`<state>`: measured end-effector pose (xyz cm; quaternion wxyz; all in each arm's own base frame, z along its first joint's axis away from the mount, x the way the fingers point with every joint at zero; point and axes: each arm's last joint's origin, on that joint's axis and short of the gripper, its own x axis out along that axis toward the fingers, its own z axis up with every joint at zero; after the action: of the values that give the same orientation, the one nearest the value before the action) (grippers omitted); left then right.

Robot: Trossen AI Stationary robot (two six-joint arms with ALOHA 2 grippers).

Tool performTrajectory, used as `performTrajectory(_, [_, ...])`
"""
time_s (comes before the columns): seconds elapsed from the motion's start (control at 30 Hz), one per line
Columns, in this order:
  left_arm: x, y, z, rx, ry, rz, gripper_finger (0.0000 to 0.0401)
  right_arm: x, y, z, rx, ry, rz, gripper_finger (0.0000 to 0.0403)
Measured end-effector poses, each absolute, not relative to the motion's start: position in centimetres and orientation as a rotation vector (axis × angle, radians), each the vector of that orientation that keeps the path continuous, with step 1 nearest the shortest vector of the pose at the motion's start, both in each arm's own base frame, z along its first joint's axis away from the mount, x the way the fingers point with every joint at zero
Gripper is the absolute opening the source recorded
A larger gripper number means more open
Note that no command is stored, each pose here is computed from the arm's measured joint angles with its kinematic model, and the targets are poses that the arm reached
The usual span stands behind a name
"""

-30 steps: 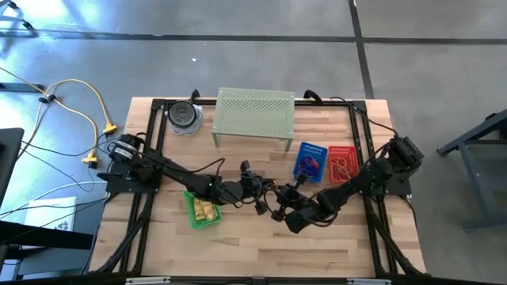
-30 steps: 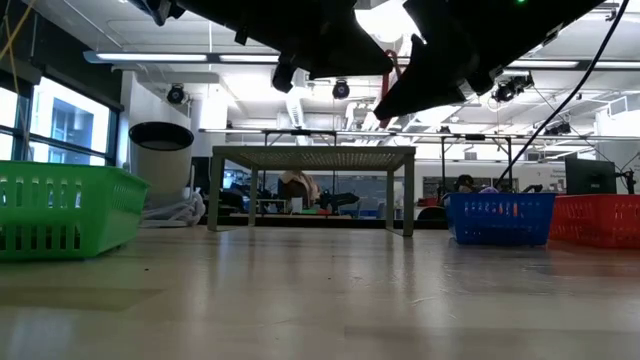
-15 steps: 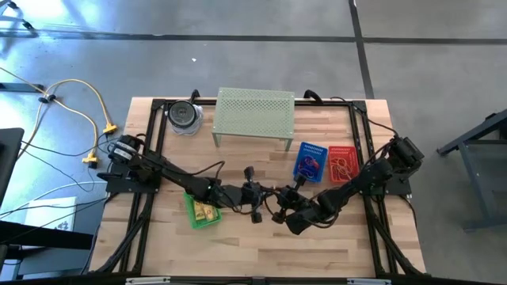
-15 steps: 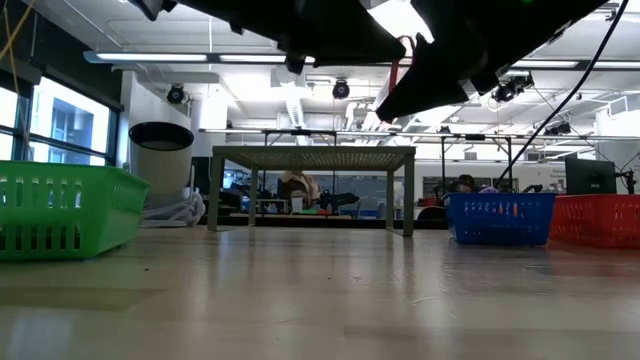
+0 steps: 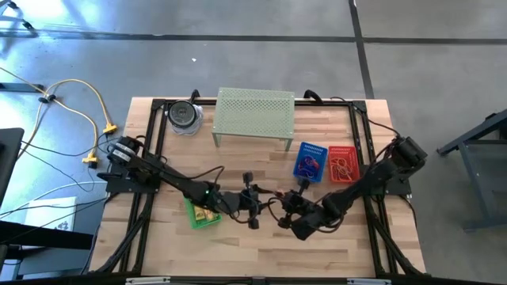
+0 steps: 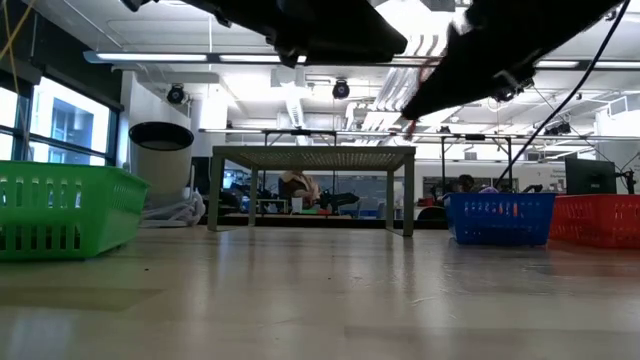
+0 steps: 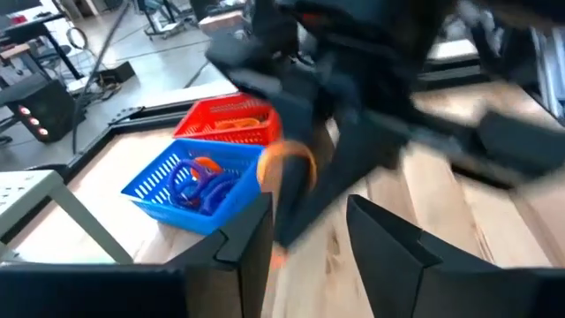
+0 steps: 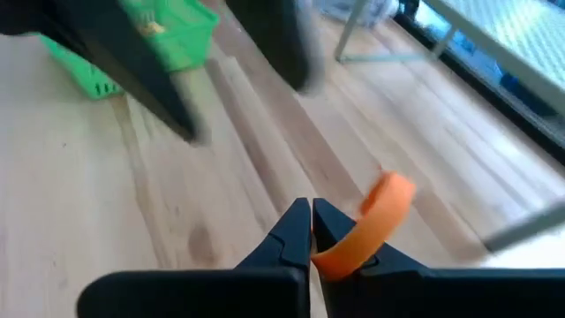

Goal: Pick & Place Office Desk Supplies
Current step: Put the orange rubber band into the red bin

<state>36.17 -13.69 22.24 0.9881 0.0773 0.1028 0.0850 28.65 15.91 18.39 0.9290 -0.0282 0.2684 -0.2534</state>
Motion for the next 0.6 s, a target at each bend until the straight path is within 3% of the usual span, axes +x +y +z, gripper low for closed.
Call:
performTrajectory(0.33, [35.6, -14.6, 21.6, 0.094, 0.259, 0.149, 0.0147, 22.4, 14.2, 21.8, 0.134, 0.741, -0.607, 0.0002])
performTrajectory(0.6, [35.4, -14.6, 20.5, 0.044, 0.378, 0.03, 0.0147, 17.8, 12.2, 23.5, 0.247, 0.917, -0.783, 0.0002])
